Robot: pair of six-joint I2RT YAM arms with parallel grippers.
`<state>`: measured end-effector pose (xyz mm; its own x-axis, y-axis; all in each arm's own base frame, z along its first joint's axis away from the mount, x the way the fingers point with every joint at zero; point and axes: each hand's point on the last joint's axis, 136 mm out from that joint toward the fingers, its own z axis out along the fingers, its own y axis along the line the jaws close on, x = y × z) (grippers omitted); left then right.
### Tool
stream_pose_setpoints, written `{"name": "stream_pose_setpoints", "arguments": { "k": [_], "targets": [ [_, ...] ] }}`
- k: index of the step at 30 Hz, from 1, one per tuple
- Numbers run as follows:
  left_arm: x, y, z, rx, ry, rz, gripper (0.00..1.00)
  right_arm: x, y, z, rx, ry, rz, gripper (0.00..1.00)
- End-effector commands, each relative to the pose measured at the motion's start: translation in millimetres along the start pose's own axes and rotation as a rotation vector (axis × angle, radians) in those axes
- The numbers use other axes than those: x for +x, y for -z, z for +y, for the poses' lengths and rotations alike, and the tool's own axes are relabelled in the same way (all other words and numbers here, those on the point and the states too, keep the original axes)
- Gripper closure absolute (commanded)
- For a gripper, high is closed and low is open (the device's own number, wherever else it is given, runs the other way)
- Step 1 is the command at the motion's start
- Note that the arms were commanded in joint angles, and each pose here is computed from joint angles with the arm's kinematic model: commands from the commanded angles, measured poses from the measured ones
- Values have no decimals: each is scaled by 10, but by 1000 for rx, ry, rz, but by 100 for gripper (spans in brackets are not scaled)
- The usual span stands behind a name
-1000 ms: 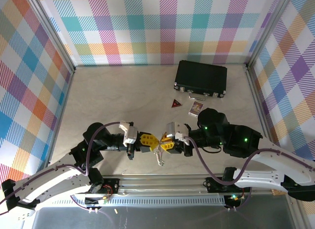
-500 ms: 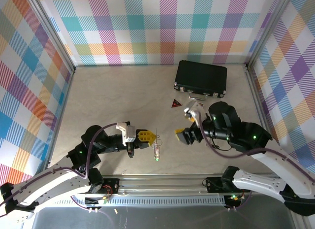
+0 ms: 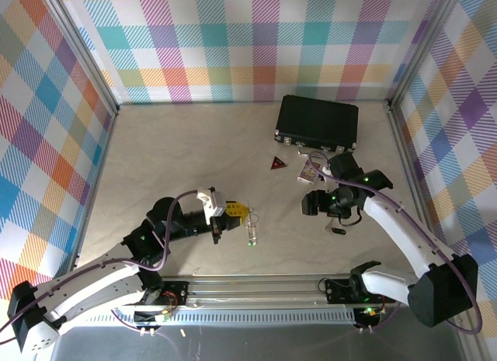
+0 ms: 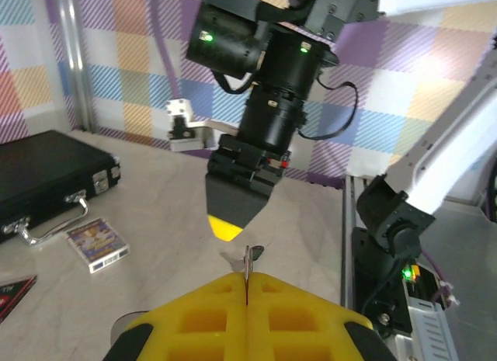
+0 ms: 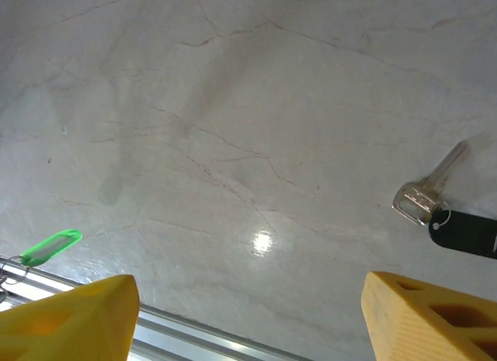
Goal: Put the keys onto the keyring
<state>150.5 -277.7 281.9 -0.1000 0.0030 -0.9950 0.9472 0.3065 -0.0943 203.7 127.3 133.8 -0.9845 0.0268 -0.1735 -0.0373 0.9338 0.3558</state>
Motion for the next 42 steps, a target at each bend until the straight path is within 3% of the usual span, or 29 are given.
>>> {"name": "stream_pose_setpoints", "arguments": {
  "k": [1, 8, 19, 29, 36, 42],
  "targets": [
    [-219, 30, 27, 23, 27, -92, 100, 66, -100, -66, -51, -211, 27, 27],
    [-239, 155, 94, 25, 50, -143, 100, 65, -292, -439, -35, -456, -50, 21],
    [-252, 188, 124, 36, 57, -157, 100, 65, -607, -758, 90, -490, -33, 17],
    [-262, 184, 124, 53, 62, -174, 100, 111, -796, -851, 114, -510, -1, 16],
    [-248, 189, 130, 53, 63, -179, 100, 199, -955, -755, 67, -526, 51, 17],
    [-241, 187, 139, 53, 67, -182, 100, 251, -1115, -420, 40, -458, 93, 18]
  ]
}}
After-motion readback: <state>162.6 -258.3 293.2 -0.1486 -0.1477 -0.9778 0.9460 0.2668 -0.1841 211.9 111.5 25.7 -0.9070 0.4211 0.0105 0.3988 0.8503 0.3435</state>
